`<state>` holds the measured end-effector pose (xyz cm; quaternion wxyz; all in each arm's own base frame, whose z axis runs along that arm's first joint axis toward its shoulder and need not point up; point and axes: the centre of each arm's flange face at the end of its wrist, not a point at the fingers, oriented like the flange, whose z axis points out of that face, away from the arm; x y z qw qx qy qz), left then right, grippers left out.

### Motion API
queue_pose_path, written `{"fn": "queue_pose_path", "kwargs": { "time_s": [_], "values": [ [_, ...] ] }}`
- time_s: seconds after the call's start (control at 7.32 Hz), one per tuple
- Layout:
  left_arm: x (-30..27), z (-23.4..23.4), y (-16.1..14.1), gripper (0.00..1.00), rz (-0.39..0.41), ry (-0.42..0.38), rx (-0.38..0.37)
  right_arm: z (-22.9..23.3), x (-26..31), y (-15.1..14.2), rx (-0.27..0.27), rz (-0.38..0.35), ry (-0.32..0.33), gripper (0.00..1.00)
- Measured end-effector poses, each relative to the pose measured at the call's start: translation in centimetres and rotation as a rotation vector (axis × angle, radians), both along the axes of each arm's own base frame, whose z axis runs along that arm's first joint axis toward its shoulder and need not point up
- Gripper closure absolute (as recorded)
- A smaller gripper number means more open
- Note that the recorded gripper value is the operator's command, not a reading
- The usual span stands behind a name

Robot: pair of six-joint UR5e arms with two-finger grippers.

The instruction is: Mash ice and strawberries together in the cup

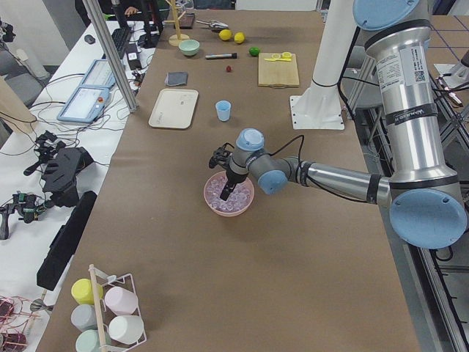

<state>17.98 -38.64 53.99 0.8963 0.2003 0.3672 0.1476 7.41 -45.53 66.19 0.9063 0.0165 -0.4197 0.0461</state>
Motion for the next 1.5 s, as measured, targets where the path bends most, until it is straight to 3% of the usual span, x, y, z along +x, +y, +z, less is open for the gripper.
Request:
{"fn": "queue_pose_path", "kwargs": {
  "time_s": [0.27, 0.82, 1.5],
  "values": [
    [0.4, 2.1, 0.6, 0.20, 0.018, 0.002, 0.005, 0.1, 0.0, 0.0, -0.003, 0.001, 0.000, 0.00],
    [0.0, 3.4, 1.5, 0.34, 0.023, 0.006, 0.008, 0.3, 0.0, 0.1, -0.011, 0.003, -0.002, 0.00],
    [0.4, 3.7, 1.3, 0.34, 0.025, 0.008, 0.005, -0.2, 0.0, 0.0, -0.015, 0.016, -0.003, 0.00]
  ]
}}
